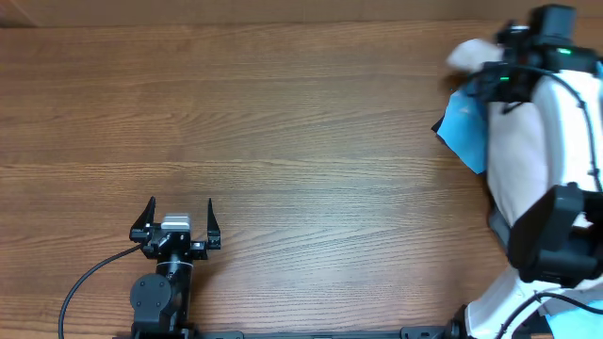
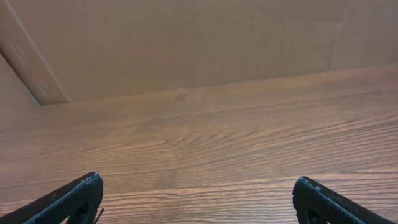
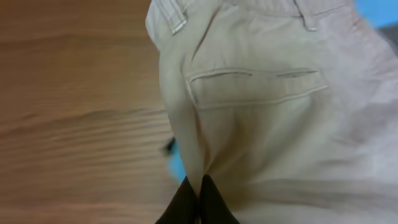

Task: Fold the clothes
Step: 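Grasp the khaki shorts waistband with the right gripper, then drag the khaki shorts left onto the open table and release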

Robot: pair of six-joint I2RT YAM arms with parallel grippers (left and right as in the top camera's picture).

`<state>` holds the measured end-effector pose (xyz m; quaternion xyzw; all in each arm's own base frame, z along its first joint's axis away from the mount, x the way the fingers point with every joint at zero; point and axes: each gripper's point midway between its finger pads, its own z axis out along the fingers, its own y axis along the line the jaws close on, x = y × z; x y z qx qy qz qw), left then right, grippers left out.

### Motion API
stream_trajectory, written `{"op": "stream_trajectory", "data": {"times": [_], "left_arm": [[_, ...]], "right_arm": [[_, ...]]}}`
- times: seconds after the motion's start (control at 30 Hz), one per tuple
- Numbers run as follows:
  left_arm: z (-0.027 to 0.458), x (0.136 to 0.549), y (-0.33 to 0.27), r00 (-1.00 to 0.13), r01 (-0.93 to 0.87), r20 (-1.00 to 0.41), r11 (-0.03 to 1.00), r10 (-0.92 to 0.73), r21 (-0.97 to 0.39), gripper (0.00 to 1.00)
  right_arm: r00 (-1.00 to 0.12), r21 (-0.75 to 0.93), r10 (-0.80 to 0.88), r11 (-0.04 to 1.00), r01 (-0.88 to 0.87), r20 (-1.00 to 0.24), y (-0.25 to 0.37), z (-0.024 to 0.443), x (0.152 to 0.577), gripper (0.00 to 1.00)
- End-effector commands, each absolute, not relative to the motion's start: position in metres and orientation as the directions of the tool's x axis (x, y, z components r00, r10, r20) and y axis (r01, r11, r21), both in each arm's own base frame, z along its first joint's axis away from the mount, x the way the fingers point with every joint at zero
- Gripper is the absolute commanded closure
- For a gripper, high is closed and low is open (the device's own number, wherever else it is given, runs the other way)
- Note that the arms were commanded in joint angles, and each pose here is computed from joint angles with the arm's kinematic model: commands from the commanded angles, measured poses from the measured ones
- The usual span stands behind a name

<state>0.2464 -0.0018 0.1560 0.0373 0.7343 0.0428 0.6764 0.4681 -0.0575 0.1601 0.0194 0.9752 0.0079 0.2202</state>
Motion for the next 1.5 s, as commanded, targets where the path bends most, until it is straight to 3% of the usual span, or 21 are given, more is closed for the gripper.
{"op": "stream_trajectory", "data": {"times": [0.0, 0.2, 0.47, 0.63, 0.7, 0.77, 0.9, 1.13, 1.2, 1.23, 1.27, 1.4, 1.47], "left_arm": [[0.157, 0.246, -0.001, -0.073, -0.009, -0.989, 0.992, 0.128, 0.129, 0.0], [0.157, 0.246, -0.001, -0.073, -0.009, -0.989, 0.992, 0.128, 0.129, 0.0], [0.157, 0.246, -0.001, -0.073, -0.009, -0.989, 0.992, 0.128, 0.129, 0.0], [0.157, 0.246, -0.001, -0.073, -0.009, -0.989, 0.992, 0.128, 0.129, 0.0], [0.157, 0.246, -0.001, -0.073, -0.009, -0.989, 0.992, 0.128, 0.129, 0.0], [0.157, 0.246, -0.001, -0.073, -0.009, -0.989, 0.992, 0.128, 0.129, 0.0], [0.157, 0.246, -0.001, -0.073, -0.009, -0.989, 0.992, 0.128, 0.129, 0.0], [0.157, 0.246, -0.001, -0.073, -0.009, -0.989, 0.992, 0.128, 0.129, 0.0], [0.157, 0.246, -0.001, -0.073, -0.009, -0.989, 0.992, 0.128, 0.129, 0.0], [0.157, 0.246, -0.001, -0.073, -0.009, -0.989, 0.992, 0.128, 0.129, 0.0], [0.157, 0.246, -0.001, -0.073, -0.009, -0.989, 0.992, 0.128, 0.129, 0.0], [0.157, 0.246, -0.001, -0.073, -0.009, -0.989, 0.992, 0.128, 0.129, 0.0], [0.157, 0.246, -0.001, -0.073, -0.009, -0.989, 0.992, 0.128, 0.129, 0.0]], "right_arm": [[-0.886, 0.148, 0.014, 0.987, -0.061, -0.463, 0.023, 0.185, 0.47, 0.96], [-0.916, 0.339, -0.062, 0.917, -0.209, -0.397, 0.151, 0.179, 0.441, 0.96], [-0.905, 0.38, -0.267, 0.84, -0.386, -0.33, 0.294, 0.137, 0.381, 0.96], [-0.872, 0.394, -0.417, 0.779, -0.488, -0.256, 0.363, 0.108, 0.319, 0.93], [-0.854, 0.4, -0.46, 0.754, -0.52, -0.242, 0.383, 0.102, 0.298, 0.79], [-0.829, 0.389, -0.505, 0.732, -0.559, -0.241, 0.397, 0.098, 0.279, 0.6], [-0.808, 0.317, -0.522, 0.744, -0.588, -0.274, 0.401, 0.095, 0.277, 0.44], [-0.866, 0.331, -0.44, 0.802, -0.498, -0.237, 0.361, 0.108, 0.305, 0.44], [-0.897, 0.343, -0.396, 0.83, -0.441, -0.195, 0.335, 0.117, 0.311, 0.24], [-0.912, 0.337, -0.373, 0.848, -0.41, -0.171, 0.32, 0.12, 0.314, 0.04], [-0.926, 0.33, -0.35, 0.865, -0.378, -0.145, 0.305, 0.122, 0.316, 0.0], [-0.974, 0.262, -0.226, 0.939, -0.224, -0.022, 0.236, 0.122, 0.324, 0.0], [-0.989, 0.142, -0.148, 0.979, -0.143, 0.029, 0.188, 0.117, 0.33, 0.0]]}}
